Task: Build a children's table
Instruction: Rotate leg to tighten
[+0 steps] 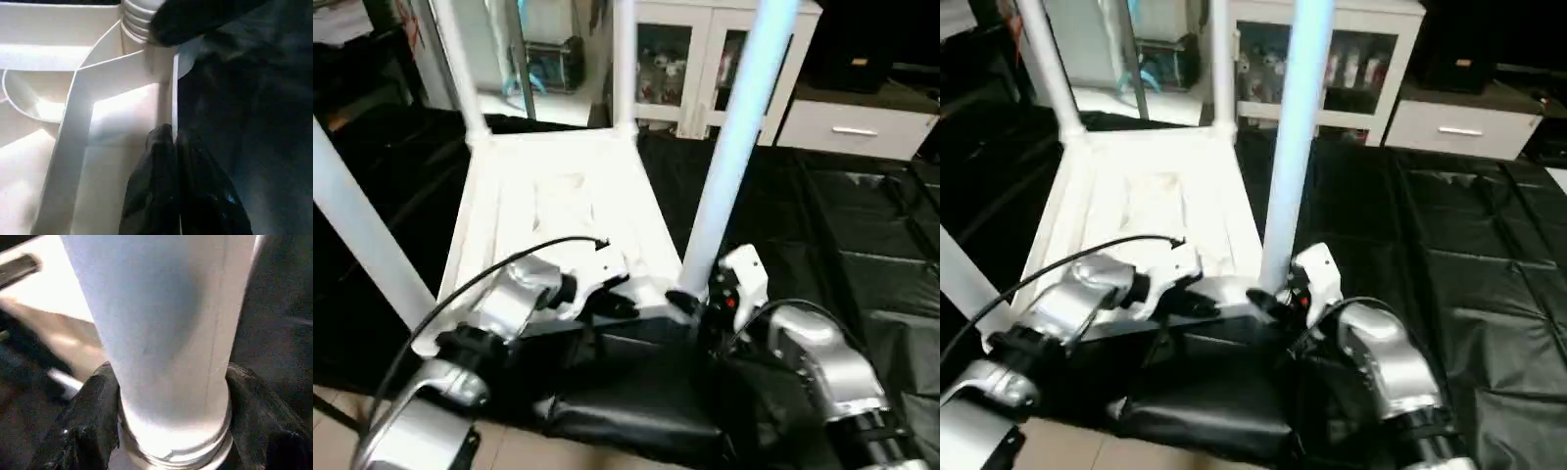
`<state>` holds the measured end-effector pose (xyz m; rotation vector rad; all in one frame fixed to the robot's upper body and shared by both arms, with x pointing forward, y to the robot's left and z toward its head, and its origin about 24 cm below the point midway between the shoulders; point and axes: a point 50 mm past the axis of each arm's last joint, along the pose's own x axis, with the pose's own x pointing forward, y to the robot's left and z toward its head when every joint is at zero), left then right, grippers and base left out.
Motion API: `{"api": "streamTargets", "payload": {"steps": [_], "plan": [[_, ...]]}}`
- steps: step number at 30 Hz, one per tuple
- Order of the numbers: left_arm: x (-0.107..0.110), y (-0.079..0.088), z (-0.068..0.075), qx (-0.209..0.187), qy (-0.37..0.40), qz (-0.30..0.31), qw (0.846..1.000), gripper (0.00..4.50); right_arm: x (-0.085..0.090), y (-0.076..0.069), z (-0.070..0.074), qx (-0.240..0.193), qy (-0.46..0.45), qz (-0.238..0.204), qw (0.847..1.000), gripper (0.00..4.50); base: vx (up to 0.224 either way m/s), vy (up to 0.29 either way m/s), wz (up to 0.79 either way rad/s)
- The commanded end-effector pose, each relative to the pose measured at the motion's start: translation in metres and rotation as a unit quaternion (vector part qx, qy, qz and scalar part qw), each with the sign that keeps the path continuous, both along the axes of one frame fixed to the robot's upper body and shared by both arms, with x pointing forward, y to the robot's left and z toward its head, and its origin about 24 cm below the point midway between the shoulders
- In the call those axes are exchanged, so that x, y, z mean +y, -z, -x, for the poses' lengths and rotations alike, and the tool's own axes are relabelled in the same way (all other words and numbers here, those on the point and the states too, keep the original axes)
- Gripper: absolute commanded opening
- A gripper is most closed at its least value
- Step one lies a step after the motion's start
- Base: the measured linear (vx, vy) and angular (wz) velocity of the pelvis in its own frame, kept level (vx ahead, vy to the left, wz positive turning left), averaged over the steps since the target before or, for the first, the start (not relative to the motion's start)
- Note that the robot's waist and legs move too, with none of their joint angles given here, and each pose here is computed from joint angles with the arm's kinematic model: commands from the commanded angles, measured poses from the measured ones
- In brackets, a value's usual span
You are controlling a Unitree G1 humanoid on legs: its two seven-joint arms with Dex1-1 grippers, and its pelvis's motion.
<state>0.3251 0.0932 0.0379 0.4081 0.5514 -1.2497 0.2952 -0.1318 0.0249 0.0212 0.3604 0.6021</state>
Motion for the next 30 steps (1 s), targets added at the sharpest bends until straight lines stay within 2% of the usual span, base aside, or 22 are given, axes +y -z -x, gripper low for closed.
{"api": "streamTargets", "payload": {"steps": [1, 2, 4, 8, 14, 16, 17, 18, 20, 23, 24, 26, 27, 28, 30], "plan": [[-0.013, 0.02, 0.005, 0.012, -0.026, -0.027, 0.999, 0.0, 0.015, 0.009, -0.005, 0.023, 0.047, 0.027, 0.998, 2.7, 0.0, 0.0, 0.0], [-0.015, 0.02, 0.002, 0.003, -0.039, -0.028, 0.999, 0.0, 0.014, 0.011, -0.007, 0.027, 0.075, 0.037, 0.996, 2.7, 0.0, 0.0, 0.0], [-0.023, 0.019, -0.005, -0.022, -0.071, -0.03, 0.997, 0.0, 0.015, 0.016, -0.013, 0.027, 0.145, 0.088, 0.985, 2.7, 0.0, 0.0, 0.0], [-0.031, 0.018, -0.009, -0.033, -0.081, -0.03, 0.996, 0.0, 0.018, 0.019, -0.018, 0.021, 0.198, 0.124, 0.972, 2.69, 0.0, 0.0, 0.0], [-0.033, 0.019, -0.009, -0.027, -0.08, -0.028, 0.996, 0.0, 0.019, 0.012, -0.022, 0.012, 0.235, 0.103, 0.967, 2.69, 0.0, 0.0, 0.0], [-0.027, 0.02, -0.009, -0.023, -0.072, -0.033, 0.997, 0.0, 0.028, 0.003, -0.026, -0.005, 0.209, 0.055, 0.976, 2.69, 0.0, 0.0, 0.0], [-0.025, 0.021, -0.008, -0.023, -0.067, -0.035, 0.997, 0.0, 0.029, -0.001, -0.026, -0.015, 0.201, 0.044, 0.978, 3.04, 0.0, 0.0, 0.0], [-0.023, 0.021, -0.008, -0.023, -0.065, -0.036, 0.997, 0.0, 0.03, -0.005, -0.027, -0.028, 0.193, 0.041, 0.98, 3.39, 0.0, 0.0, 0.0], [-0.021, 0.022, -0.008, -0.023, -0.063, -0.037, 0.997, 0.0, 0.029, -0.008, -0.026, -0.036, 0.19, 0.036, 0.98, 3.41, 0.0, 0.0, 0.0], [-0.013, 0.021, -0.007, -0.021, -0.054, -0.037, 0.998, 0.0, 0.025, -0.016, -0.024, -0.043, 0.169, 0.021, 0.984, 3.78, 0.0, 0.0, 0.0], [-0.008, 0.02, -0.005, -0.021, -0.035, -0.041, 0.998, 0.0, 0.018, -0.026, -0.022, -0.061, 0.146, 0.009, 0.987, 3.83, 0.0, 0.0, 0.0], [-0.004, 0.02, 0.0, -0.017, -0.004, -0.047, 0.999, 0.0, 0.012, -0.03, -0.016, -0.053, 0.075, -0.001, 0.996, 3.87, 0.0, 0.0, 0.0], [-0.001, 0.021, 0.002, -0.014, 0.011, -0.051, 0.999, 0.0, 0.01, -0.03, -0.011, -0.045, 0.033, -0.003, 0.998, 4.17, 0.0, 0.0, 0.0], [-0.001, 0.021, 0.003, -0.013, 0.014, -0.051, 0.999, 0.0, 0.009, -0.03, -0.01, -0.043, 0.023, -0.001, 0.999, 4.17, 0.0, 0.0, 0.0], [0.004, 0.021, 0.008, 0.001, 0.041, -0.053, 0.998, 0.0, 0.001, -0.028, 0.001, -0.028, -0.055, 0.01, 0.998, 4.26, 0.0, 0.0, 0.0]]}}
